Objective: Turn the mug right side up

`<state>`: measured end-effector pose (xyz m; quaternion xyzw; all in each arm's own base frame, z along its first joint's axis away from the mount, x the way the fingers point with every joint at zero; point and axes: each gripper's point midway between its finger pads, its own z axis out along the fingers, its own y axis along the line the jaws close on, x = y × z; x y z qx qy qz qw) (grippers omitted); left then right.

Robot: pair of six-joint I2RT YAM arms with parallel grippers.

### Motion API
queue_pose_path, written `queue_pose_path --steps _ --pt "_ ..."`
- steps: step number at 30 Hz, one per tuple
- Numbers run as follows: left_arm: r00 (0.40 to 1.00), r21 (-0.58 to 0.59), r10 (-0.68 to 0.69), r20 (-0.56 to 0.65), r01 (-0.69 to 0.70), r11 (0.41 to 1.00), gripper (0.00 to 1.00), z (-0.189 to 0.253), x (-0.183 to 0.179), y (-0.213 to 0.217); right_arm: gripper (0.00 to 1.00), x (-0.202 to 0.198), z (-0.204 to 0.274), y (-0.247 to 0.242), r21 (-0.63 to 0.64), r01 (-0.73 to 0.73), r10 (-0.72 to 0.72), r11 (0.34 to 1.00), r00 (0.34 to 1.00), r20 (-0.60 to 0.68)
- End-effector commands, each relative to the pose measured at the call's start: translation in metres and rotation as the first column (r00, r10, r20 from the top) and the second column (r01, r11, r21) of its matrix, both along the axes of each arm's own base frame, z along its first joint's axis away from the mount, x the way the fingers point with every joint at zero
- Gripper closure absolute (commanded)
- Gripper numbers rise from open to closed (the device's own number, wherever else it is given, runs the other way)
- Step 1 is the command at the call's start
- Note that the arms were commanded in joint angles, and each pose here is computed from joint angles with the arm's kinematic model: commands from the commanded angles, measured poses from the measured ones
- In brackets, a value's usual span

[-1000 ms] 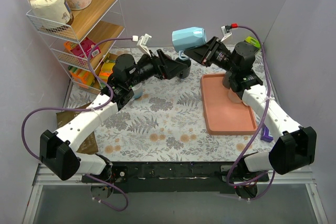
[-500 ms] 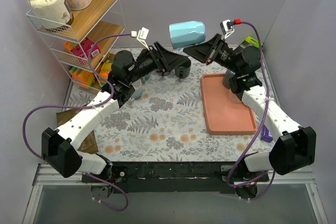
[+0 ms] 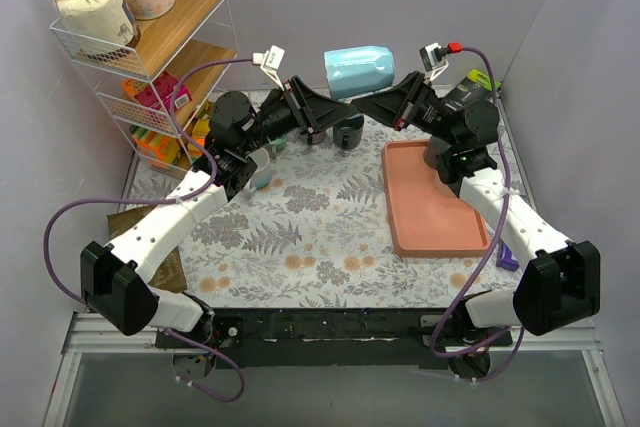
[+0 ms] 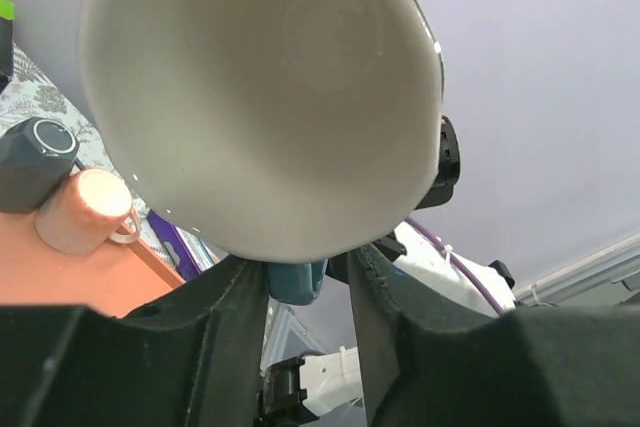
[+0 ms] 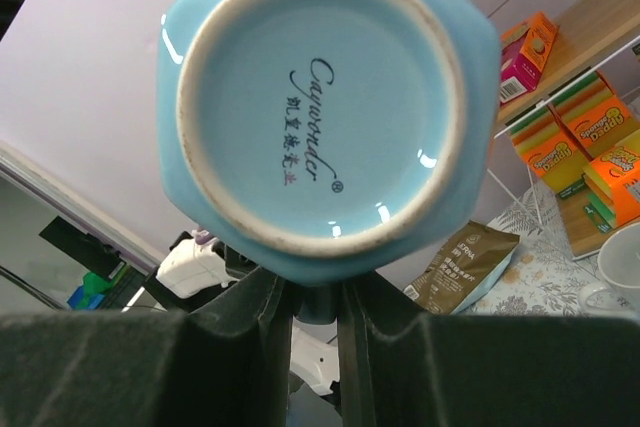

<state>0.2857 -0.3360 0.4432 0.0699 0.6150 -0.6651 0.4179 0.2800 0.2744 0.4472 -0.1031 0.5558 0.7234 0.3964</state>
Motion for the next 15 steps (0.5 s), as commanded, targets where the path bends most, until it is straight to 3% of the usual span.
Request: queue_pose_path --steps 1,5,12,15 --pt "0.997 -0.030 -0.026 0.077 0.028 0.999 0.69 0.021 -0.011 0.003 0.99 -0.029 0.039 -0.009 0.077 -0.019 0.006 0.997 0.986 0.168" --pt "0.992 -0.023 -0.052 0.119 0.055 0.998 0.75 0.020 -0.018 0.003 0.99 -0.028 0.037 -0.008 0.086 -0.030 0.017 0.996 0.989 0.150" --pt "0.984 0.035 -0.093 0.153 0.089 0.995 0.68 0.009 -0.022 -0.001 0.99 -0.027 0.035 -0.006 0.060 -0.036 0.028 0.998 0.990 0.142" --pt "0.986 0.039 -0.084 0.141 0.079 0.996 0.78 0.007 -0.018 -0.002 0.99 -0.026 0.032 -0.005 0.043 -0.027 0.021 0.999 0.991 0.135"
